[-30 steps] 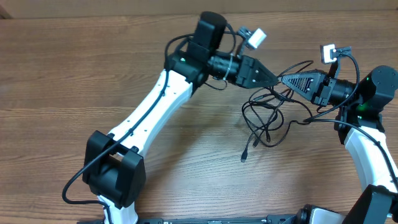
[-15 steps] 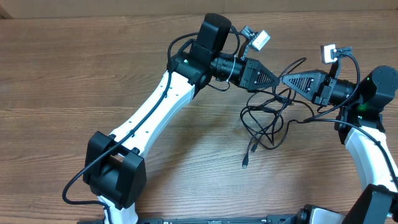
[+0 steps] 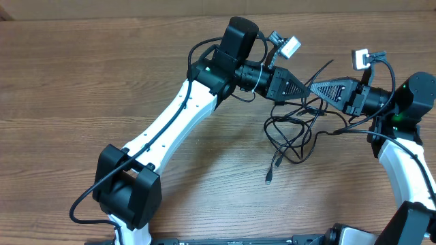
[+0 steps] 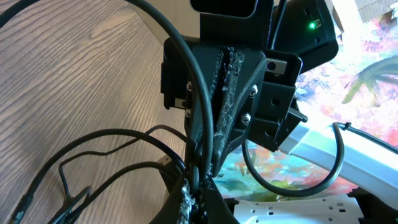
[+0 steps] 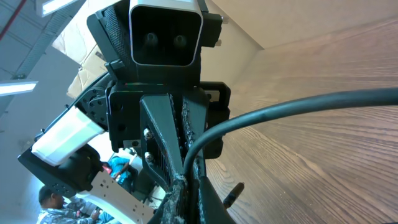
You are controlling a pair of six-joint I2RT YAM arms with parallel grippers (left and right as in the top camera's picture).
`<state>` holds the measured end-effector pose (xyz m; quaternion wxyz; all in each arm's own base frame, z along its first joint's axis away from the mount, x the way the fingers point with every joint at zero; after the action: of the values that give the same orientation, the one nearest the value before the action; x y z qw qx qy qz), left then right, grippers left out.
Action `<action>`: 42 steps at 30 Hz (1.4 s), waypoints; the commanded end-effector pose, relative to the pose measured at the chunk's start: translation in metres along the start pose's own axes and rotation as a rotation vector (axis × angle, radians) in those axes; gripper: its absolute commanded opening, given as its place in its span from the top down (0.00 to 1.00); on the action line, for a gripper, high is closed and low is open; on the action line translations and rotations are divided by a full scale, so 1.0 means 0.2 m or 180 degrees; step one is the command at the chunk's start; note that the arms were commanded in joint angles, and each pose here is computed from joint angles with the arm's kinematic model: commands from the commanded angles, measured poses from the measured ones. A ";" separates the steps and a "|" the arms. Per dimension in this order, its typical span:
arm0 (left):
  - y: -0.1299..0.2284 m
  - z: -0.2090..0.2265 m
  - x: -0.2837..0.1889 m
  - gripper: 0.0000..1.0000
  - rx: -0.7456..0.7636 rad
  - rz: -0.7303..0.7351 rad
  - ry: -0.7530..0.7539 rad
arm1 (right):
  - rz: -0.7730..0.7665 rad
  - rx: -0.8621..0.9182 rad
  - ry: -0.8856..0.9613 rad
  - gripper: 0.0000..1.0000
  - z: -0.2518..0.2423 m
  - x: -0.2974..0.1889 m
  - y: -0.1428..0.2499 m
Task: Untangle cables
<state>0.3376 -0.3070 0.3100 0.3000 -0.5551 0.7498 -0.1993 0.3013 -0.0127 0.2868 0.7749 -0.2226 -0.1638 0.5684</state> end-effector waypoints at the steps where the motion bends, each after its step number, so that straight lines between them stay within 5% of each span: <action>1: -0.01 -0.04 0.01 0.96 0.0061 -0.0022 -0.0030 | 0.0076 -0.0052 -0.0046 0.96 0.03 0.01 0.00; 5: -0.03 -0.04 -0.03 0.96 -0.0072 -0.0042 0.0085 | 0.0072 -0.0056 -0.0043 0.95 0.03 0.01 0.00; 8: -0.07 -0.07 -0.06 0.96 -0.0074 -0.0061 0.0353 | 0.0065 -0.0080 -0.0040 0.70 0.03 0.01 0.00; 9: -0.08 -0.08 -0.07 0.96 -0.0072 -0.0070 0.0398 | 0.0065 -0.0080 -0.0040 0.68 0.03 0.01 0.00; 13: -0.15 -0.12 -0.10 0.96 0.0024 -0.0179 0.0542 | 0.0065 -0.0064 -0.0040 0.76 0.02 0.01 0.00; 16: -0.18 -0.15 -0.11 0.96 0.0061 -0.0244 0.0608 | 0.0056 -0.0025 -0.0034 0.96 0.02 0.01 0.00; 29: -0.24 -0.26 -0.11 0.96 0.0165 -0.0272 0.0873 | -0.0498 0.0716 0.0595 0.96 -0.17 0.00 0.05; 42: -0.33 -0.33 -0.15 0.96 0.0283 -0.0792 0.0847 | -0.0459 0.0895 0.0951 0.96 -0.26 -0.01 0.15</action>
<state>0.3541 -0.3033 0.3856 0.2003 -0.5887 0.7106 -0.3292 0.3014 -0.0143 0.2280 0.8522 -0.1565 0.0222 0.4987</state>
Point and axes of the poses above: each gripper's point midway between its finger pads, its own x axis out along the fingers, its own z axis along the line the jaws close on, y = z × x, the point moved 10 cm from there along -x, back along the fingers, and after that the axes turned 8 degrees about x, right-handed, at the moved point
